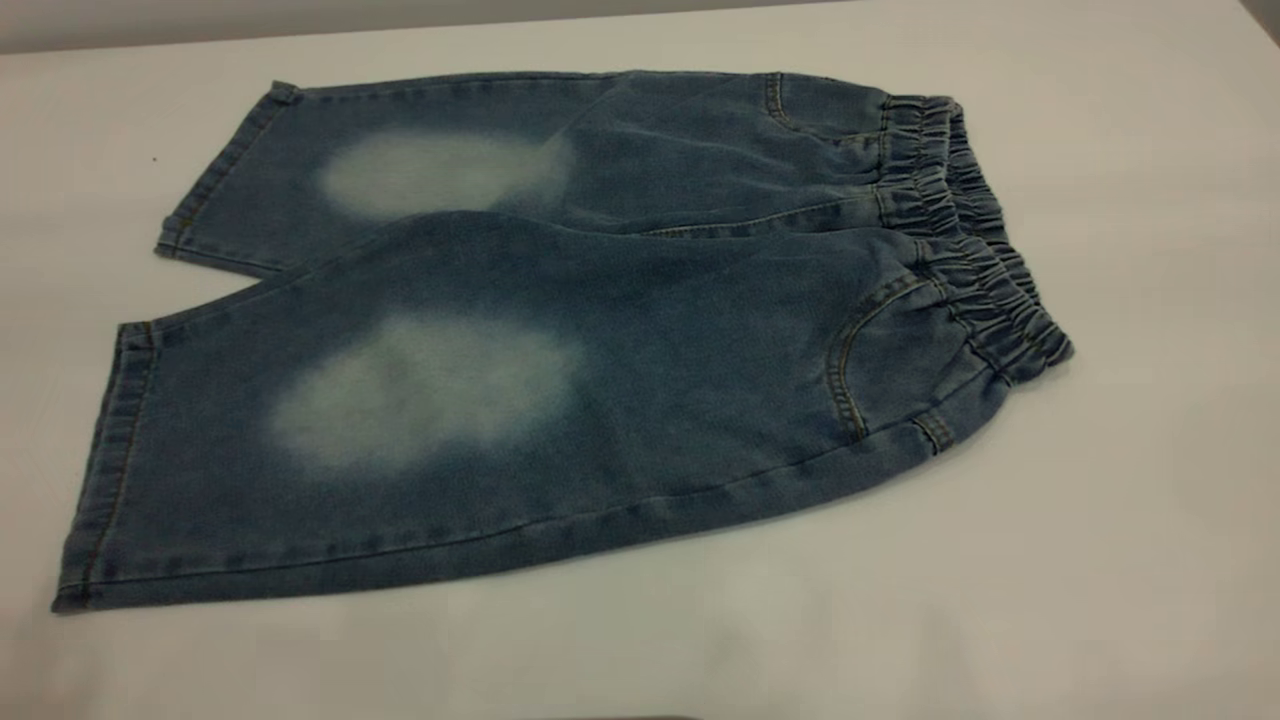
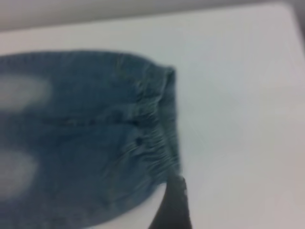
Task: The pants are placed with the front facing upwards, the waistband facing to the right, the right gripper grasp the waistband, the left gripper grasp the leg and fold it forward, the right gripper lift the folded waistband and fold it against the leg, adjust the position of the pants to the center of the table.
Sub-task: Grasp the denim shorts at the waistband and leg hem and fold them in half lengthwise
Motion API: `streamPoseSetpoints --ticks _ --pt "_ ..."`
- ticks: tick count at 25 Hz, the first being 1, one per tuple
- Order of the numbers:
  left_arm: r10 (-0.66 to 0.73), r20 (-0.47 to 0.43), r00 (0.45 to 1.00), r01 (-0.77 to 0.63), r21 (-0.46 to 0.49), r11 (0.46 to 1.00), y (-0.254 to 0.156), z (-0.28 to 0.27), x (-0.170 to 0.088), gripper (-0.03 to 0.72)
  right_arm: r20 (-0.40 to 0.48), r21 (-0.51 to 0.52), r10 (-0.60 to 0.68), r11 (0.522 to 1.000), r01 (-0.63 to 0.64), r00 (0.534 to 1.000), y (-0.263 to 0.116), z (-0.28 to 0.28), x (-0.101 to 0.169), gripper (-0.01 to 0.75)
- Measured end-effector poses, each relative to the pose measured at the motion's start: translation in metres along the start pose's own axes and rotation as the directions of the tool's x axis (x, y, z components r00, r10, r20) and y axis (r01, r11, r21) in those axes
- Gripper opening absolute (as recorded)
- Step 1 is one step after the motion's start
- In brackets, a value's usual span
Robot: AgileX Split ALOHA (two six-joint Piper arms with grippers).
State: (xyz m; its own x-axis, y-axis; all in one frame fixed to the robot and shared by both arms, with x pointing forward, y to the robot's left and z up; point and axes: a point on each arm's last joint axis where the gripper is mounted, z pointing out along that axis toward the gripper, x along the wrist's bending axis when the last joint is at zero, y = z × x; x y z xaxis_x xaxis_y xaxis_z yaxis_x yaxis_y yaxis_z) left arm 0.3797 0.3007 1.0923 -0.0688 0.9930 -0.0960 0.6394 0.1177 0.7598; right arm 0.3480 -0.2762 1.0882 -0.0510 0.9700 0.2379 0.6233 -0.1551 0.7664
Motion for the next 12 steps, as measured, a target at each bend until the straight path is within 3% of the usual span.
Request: streamPoseSetpoints --ticks 5,12 --pt "-0.107 0.076 0.991 0.105 0.030 0.994 0.027 0.059 -0.010 0.547 0.016 0.203 0.083 0.976 -0.085 0.996 0.007 0.073 0.001 0.568" --pt "-0.057 0.101 0.993 0.055 0.028 0.998 0.033 0.109 -0.012 0.547 0.005 0.456 0.139 0.881 -0.126 0.990 -0.015 0.161 -0.002 0.568"
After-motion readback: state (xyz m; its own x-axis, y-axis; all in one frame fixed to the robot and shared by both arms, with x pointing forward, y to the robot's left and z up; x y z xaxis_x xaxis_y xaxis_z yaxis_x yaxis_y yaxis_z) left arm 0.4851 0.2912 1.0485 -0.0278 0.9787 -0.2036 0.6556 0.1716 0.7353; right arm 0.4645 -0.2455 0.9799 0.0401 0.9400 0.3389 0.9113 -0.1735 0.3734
